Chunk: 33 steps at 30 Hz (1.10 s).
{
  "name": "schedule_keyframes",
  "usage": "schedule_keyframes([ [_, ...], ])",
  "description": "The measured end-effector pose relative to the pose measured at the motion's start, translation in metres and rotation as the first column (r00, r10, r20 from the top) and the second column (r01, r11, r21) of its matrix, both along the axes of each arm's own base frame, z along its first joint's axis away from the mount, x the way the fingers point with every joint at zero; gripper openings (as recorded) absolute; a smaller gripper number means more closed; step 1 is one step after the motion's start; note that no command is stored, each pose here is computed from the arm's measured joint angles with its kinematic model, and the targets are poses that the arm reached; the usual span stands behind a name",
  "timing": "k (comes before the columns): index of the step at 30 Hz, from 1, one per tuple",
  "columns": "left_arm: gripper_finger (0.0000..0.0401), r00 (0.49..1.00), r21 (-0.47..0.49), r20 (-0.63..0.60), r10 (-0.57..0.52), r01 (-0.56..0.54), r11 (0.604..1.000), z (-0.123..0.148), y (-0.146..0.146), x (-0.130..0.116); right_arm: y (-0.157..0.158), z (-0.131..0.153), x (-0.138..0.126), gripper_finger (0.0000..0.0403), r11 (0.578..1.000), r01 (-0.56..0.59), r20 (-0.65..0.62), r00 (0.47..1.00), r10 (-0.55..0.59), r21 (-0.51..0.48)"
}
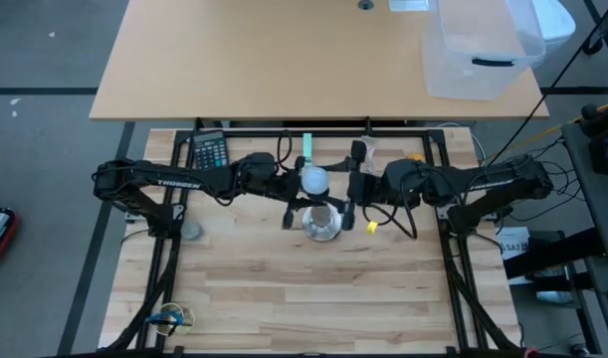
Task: Screw lightbulb
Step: Remove the white lightbulb from the desk lamp
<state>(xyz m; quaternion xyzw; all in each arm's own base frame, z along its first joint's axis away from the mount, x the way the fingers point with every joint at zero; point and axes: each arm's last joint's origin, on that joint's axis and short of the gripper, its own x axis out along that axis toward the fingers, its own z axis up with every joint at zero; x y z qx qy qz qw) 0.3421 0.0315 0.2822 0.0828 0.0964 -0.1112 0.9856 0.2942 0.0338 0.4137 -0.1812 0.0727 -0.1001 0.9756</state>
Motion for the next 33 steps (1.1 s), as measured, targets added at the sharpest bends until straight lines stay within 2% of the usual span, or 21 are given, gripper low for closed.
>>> schedule_keyframes([
  [3, 0.0074, 1.0, -0.005, 0.0, 0.001, -0.001, 1.0, 0.0, 0.001, 0.0, -0.009, 0.003, -0.007, 0.0231, 0.999, -0.034, -0.029, 0.999, 0.033, -0.04],
  [6, 0.0074, 1.0, -0.008, 0.002, -0.012, 0.012, 1.0, 0.0, 0.002, 0.0, -0.019, 0.005, -0.012, 0.0234, 0.997, -0.064, -0.038, 0.997, 0.063, -0.039],
  [10, 0.0074, 1.0, -0.027, -0.006, -0.022, 0.021, 0.999, -0.001, 0.003, -0.001, -0.035, 0.006, -0.019, 0.0234, 0.993, -0.122, -0.056, 0.991, 0.121, -0.006],
  [14, 0.0074, 0.999, -0.035, -0.013, -0.03, 0.03, 0.999, -0.001, 0.002, -0.001, -0.041, 0.006, -0.018, 0.024, 0.992, -0.113, -0.043, 0.992, 0.116, 0.048],
  [24, 0.0074, 0.999, -0.045, -0.018, -0.043, 0.042, 0.998, -0.001, 0.007, -0.002, -0.035, 0.006, -0.009, 0.0295, 0.988, -0.104, 0.018, 0.995, 0.103, 0.111],
  [31, 0.0074, 0.999, -0.05, -0.025, -0.023, 0.022, 0.999, -0.001, 0.007, -0.002, -0.018, 0.011, -0.01, 0.0305, 0.984, -0.146, 0.063, 0.988, 0.14, 0.107],
  [33, 0.0074, 1.0, -0.053, -0.027, -0.016, 0.014, 0.998, -0.002, 0.007, -0.002, -0.011, 0.011, -0.011, 0.0306, 0.989, -0.107, 0.057, 0.993, 0.102, 0.099],
])
